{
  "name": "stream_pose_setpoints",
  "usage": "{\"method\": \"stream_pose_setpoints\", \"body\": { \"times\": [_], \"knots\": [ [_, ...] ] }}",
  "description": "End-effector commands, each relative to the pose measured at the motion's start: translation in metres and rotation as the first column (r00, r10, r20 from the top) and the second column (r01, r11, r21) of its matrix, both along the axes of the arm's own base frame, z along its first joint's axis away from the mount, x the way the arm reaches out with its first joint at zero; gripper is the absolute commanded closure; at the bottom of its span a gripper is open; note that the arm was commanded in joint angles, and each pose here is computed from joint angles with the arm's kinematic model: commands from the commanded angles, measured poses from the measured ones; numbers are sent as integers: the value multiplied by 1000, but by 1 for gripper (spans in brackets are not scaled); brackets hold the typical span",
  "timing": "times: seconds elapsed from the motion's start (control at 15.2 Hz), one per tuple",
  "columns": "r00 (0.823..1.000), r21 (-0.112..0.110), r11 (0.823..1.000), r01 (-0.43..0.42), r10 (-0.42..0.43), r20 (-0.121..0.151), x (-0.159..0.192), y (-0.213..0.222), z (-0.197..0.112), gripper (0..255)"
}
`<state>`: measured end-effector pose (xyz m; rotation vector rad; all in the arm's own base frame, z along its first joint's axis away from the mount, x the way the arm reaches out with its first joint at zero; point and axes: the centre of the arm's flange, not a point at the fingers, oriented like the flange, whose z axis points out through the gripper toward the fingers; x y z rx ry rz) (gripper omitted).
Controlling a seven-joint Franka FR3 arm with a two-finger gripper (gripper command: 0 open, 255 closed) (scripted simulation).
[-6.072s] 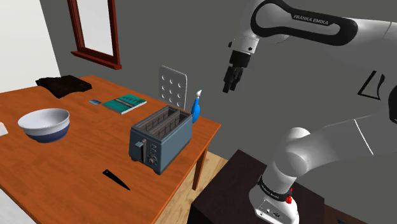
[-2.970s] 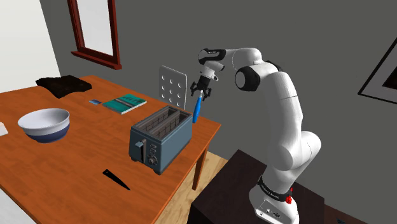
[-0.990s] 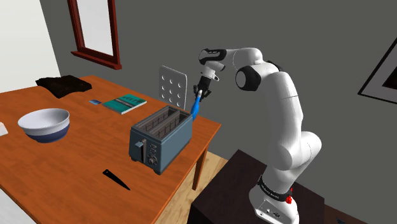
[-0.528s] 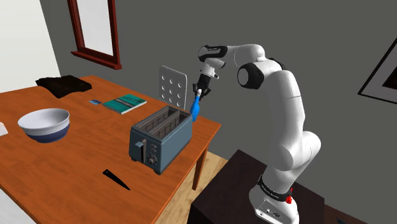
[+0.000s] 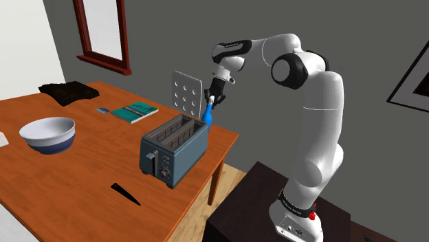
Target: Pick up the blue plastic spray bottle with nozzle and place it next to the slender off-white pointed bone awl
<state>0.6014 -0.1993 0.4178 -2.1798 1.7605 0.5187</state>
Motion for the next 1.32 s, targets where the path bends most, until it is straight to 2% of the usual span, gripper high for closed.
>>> {"method": "stream_pose_setpoints", "body": {
  "times": [0.0, 1.25],
  "knots": [
    [1000, 0, 1000, 1, -1, 0, -9, 23, 8, 255],
    [1000, 0, 1000, 1, -1, 0, -93, 244, 91, 255]
  ]
}}
